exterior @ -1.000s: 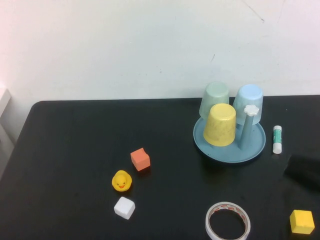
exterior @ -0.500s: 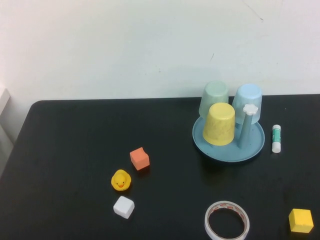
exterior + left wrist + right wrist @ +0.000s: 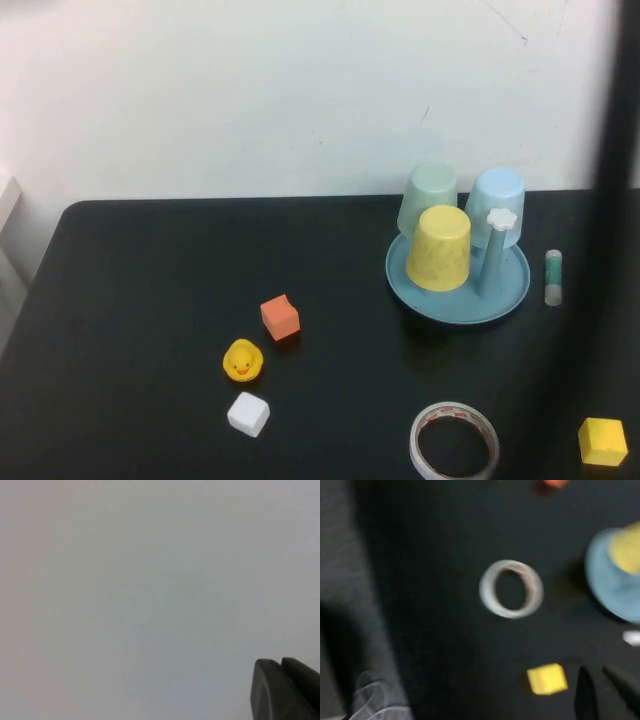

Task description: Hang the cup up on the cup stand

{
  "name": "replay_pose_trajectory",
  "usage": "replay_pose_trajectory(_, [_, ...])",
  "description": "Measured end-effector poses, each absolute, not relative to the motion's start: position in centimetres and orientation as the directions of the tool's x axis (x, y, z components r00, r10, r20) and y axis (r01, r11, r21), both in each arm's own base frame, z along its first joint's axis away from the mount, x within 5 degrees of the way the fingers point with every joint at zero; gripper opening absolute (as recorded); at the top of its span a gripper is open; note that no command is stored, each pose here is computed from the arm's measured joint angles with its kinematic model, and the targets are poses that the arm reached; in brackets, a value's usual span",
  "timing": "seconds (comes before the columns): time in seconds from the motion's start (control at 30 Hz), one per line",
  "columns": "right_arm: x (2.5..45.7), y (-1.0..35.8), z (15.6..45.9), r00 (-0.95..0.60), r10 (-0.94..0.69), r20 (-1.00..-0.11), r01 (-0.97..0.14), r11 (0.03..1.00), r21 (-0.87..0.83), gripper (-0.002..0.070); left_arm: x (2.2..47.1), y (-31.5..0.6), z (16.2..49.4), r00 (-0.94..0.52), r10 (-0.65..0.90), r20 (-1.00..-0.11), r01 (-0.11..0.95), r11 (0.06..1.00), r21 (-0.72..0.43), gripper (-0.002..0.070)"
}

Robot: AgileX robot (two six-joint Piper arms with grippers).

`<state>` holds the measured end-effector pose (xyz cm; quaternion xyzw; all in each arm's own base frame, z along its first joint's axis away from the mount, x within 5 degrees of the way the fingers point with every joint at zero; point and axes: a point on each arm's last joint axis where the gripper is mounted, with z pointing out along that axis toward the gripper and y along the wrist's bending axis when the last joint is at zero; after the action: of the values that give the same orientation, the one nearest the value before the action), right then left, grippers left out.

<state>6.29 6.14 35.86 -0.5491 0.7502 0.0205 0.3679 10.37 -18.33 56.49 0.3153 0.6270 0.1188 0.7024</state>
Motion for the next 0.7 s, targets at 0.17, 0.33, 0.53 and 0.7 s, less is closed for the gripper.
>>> replay_pose_trajectory(0.17, [5.6, 4.3, 34.0, -0.129, -0.739, -0.661, -0.780, 0.487, -0.392, -0.0001, 9.0, -19.4, 53.0, 0.179, 0.544, -0.820, 0.319, 0.756, 0.572, 0.0000])
replay_pose_trajectory(0.33, [4.9, 3.7, 31.1, -0.083, -0.633, -0.769, -0.759, 0.540, -0.363, -0.0001, 8.1, -19.7, 49.1, 0.144, 0.518, -0.843, 0.386, 0.755, 0.530, 0.0000])
replay_pose_trajectory(0.53, [4.7, 4.2, 26.6, -0.033, -0.562, -0.826, -0.779, 0.533, -0.331, -0.0001, 7.7, -21.2, 45.4, 0.148, 0.490, -0.859, 0.467, 0.731, 0.497, 0.0000])
replay_pose_trajectory(0.7, [4.5, 4.7, 24.6, -0.064, -0.554, -0.830, -0.805, 0.520, -0.285, -0.0001, 7.1, -22.5, 43.0, 0.208, 0.497, -0.843, 0.550, 0.653, 0.521, 0.0000])
